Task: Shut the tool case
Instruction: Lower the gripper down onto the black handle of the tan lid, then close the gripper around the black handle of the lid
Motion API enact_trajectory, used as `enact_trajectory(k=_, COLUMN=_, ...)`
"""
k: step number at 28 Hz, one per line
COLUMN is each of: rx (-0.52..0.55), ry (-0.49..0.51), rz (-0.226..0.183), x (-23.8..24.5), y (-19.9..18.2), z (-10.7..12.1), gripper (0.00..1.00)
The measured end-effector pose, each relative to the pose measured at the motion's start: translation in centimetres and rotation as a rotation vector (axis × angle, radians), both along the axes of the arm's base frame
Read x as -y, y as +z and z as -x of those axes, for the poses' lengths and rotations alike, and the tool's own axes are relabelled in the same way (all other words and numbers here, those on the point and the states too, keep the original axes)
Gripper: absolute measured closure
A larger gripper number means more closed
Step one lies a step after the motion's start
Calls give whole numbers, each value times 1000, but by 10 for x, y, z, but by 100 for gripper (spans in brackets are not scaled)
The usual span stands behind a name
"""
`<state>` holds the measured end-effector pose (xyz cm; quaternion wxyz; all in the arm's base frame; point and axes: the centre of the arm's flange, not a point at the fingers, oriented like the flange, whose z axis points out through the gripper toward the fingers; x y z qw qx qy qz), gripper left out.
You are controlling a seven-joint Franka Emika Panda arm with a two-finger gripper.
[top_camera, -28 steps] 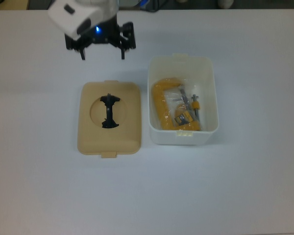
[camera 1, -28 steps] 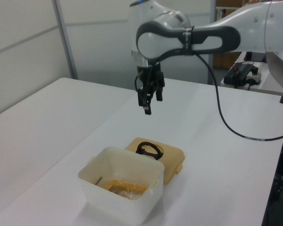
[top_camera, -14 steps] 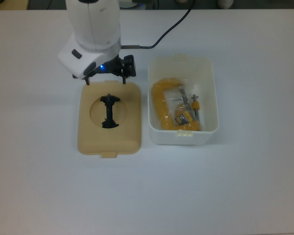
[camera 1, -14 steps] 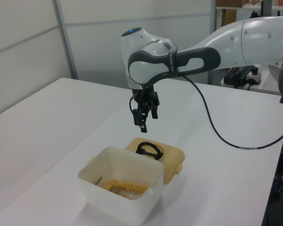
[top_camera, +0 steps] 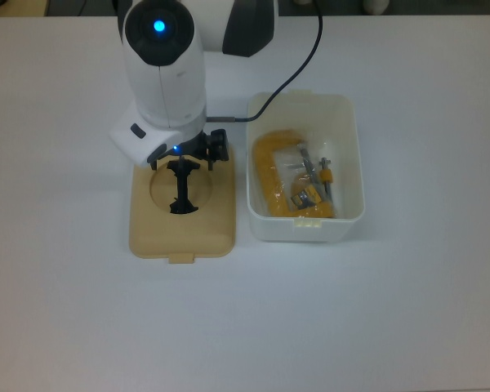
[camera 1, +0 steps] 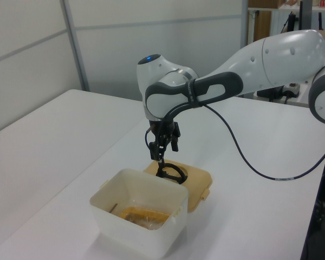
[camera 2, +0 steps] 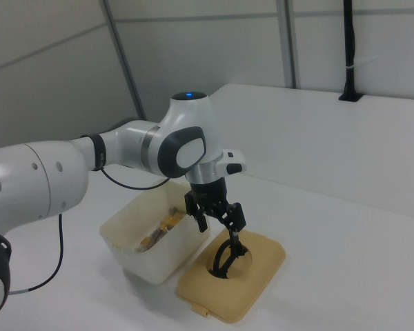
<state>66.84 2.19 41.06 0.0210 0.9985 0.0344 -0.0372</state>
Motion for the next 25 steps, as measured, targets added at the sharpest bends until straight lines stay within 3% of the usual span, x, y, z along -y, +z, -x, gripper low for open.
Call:
enact_trajectory(k=14, rx=-18, ry=-12, rz=4, x=-8, y=-26, z=-4, gripper=4)
enact_trajectory(k=25, rx=-37, ry=-13, rz=5, x=-8, y=-39, z=-4, gripper=49)
